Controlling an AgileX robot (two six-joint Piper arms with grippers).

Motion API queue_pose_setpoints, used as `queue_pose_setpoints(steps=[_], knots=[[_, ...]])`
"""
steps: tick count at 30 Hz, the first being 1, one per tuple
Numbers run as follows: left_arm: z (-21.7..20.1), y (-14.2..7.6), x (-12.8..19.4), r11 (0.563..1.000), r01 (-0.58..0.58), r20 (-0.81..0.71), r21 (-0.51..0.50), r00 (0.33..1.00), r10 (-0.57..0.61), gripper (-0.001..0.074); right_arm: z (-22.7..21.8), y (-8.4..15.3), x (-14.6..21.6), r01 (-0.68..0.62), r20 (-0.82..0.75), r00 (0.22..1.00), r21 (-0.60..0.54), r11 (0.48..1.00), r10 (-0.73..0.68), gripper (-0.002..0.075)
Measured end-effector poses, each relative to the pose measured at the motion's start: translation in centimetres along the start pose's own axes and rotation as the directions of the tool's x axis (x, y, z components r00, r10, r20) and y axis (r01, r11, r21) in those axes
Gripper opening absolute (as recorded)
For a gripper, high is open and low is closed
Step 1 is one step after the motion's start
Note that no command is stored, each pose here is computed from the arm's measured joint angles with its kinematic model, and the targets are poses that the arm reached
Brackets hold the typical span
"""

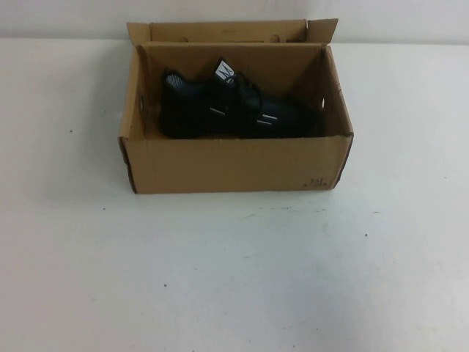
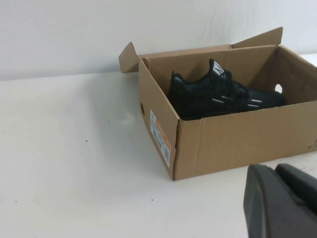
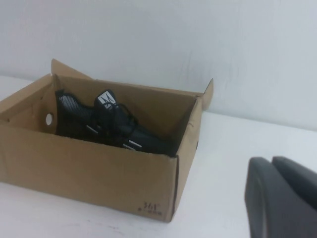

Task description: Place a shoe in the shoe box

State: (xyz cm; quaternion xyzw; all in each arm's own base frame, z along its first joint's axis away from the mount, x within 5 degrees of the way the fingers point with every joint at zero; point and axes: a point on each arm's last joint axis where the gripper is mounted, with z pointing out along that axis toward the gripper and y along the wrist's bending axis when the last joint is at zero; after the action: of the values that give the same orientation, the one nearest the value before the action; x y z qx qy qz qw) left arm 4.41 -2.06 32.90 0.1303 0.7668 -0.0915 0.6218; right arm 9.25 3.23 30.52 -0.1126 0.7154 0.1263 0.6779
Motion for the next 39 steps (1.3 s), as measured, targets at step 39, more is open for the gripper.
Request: queue_pose_setpoints(steps=[39], knots=[[3.7, 1.0, 15.0, 0.987, 0.072, -0.048, -0.142, 0.996, -0.079, -0.0001, -0.3, 1.2, 2.1, -0.033, -0.228, 0.974, -0.129, 0.991, 0.002, -0.0017]])
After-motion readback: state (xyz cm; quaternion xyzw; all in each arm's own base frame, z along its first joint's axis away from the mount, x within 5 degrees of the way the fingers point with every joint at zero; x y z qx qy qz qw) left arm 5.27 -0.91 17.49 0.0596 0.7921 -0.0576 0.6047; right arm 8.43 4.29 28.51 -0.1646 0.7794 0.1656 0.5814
